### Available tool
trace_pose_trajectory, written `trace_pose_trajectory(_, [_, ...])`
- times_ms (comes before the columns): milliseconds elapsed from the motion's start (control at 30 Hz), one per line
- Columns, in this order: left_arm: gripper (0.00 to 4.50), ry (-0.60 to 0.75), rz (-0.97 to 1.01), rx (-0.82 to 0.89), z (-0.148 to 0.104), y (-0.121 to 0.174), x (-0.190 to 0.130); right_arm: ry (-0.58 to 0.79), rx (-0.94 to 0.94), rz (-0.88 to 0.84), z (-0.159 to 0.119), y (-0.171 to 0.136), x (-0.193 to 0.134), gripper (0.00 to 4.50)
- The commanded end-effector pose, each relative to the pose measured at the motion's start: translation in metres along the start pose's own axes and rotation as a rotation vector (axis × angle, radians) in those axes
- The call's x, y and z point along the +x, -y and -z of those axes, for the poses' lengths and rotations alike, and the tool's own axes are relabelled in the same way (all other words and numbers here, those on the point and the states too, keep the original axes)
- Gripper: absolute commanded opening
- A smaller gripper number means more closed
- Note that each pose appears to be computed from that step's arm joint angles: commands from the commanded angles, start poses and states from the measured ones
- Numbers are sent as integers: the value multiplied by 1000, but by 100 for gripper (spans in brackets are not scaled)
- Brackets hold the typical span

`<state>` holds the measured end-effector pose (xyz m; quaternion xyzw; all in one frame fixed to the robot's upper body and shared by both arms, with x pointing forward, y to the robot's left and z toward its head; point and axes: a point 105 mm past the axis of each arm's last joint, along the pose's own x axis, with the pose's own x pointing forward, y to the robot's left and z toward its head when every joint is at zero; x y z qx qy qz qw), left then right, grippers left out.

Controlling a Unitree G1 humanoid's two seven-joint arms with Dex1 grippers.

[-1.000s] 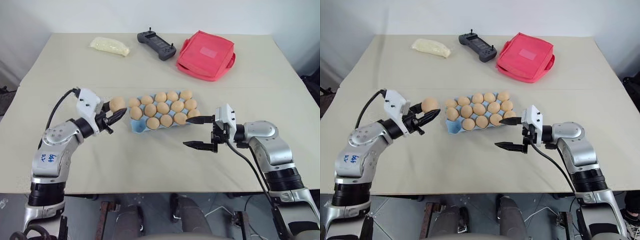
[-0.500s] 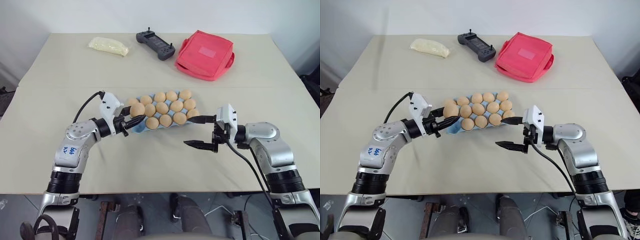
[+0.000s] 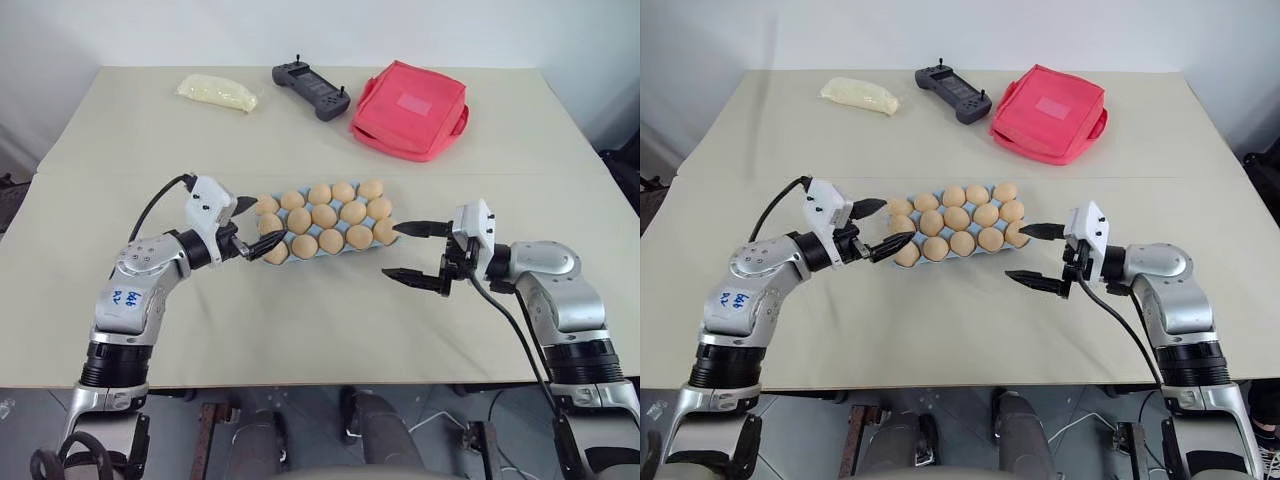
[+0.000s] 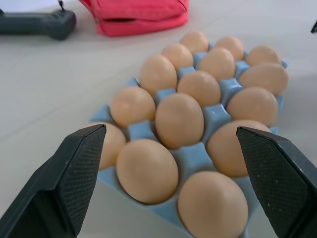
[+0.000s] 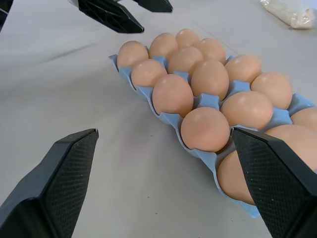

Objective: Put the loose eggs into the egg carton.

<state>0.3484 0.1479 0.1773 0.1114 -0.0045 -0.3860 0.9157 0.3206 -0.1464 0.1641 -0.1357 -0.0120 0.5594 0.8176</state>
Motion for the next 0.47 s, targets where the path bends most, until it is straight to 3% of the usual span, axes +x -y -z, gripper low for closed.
trace_pose_trajectory(33, [449, 104, 2, 23, -23, -2, -18, 48, -24, 84, -11, 13, -22, 450])
trace_pose_trajectory(133, [449, 192, -29, 31, -30, -9, -35, 19, -21, 114, -5, 15, -34, 450])
trace_pose_trajectory(467, [449, 142, -59, 28, -9, -19, -69, -11, -6, 147, 0, 14, -50, 450])
